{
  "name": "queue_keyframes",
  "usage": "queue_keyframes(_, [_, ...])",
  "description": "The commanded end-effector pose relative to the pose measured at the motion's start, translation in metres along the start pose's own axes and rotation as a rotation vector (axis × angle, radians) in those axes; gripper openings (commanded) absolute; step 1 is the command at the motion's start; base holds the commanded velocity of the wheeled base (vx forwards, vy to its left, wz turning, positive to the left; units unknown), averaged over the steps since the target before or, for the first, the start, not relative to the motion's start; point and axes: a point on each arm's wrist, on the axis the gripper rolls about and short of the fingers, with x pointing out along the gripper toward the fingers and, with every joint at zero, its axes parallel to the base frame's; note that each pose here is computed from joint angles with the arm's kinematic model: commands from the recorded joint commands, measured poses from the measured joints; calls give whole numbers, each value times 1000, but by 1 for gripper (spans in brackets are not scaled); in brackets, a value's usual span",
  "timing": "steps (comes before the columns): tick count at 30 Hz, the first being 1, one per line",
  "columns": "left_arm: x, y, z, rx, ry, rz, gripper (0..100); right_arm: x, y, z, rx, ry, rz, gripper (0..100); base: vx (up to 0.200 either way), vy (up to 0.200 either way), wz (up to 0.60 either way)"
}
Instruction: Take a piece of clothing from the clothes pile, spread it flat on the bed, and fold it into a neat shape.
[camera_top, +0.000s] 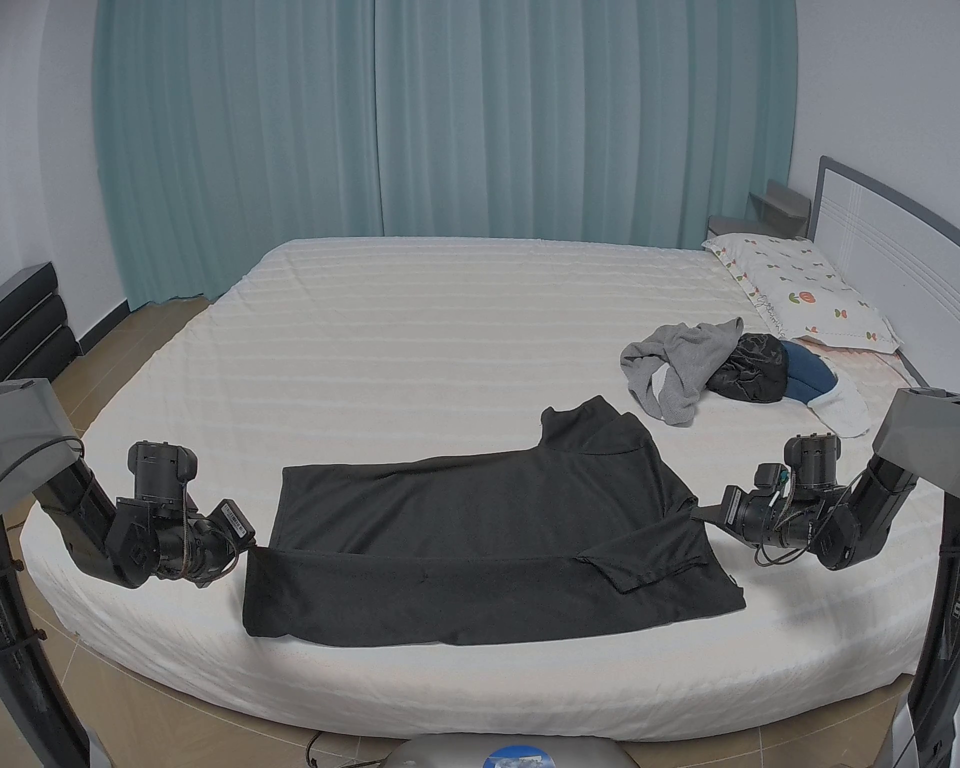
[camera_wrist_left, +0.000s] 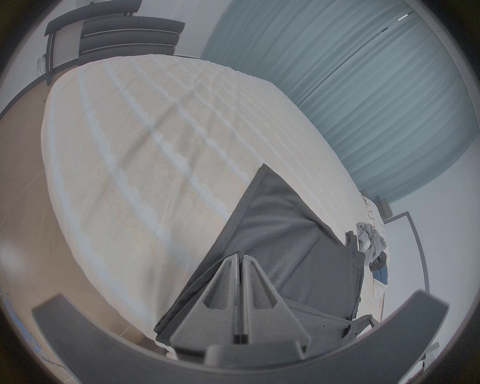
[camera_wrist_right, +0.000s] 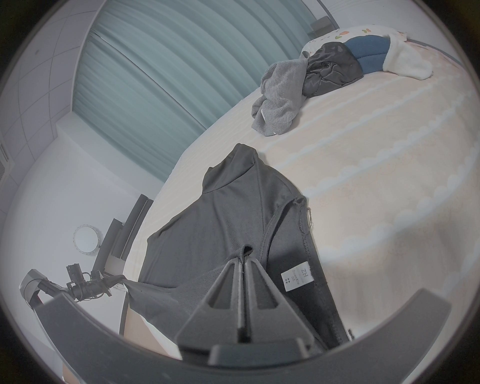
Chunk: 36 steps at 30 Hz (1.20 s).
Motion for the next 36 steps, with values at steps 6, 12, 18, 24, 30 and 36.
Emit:
queue_keyframes(6, [34, 11, -4, -11, 44, 47, 0, 17, -8, -4, 6, 15, -7, 0, 0, 0, 0])
queue_keyframes(12, [43, 14, -6, -12, 59, 60, 100, 25, -14, -4, 12, 14, -15, 100, 0, 0, 0])
queue_keyframes(18, [45, 15, -5, -20, 58, 63, 100, 18, -4, 5, 54, -19, 3, 100, 0, 0, 0])
queue_keyframes(24, [42, 16, -5, -76, 56, 60, 100, -20, 25, 8, 149, -40, 36, 100, 0, 0, 0])
queue_keyframes(30, [31, 21, -3, -98, 55, 60, 100, -42, 54, -28, 275, 35, 17, 100, 0, 0, 0])
queue_keyframes(36, [26, 31, -2, -126, 78, 60, 100, -24, 60, -55, 418, 57, -82, 100, 0, 0, 0])
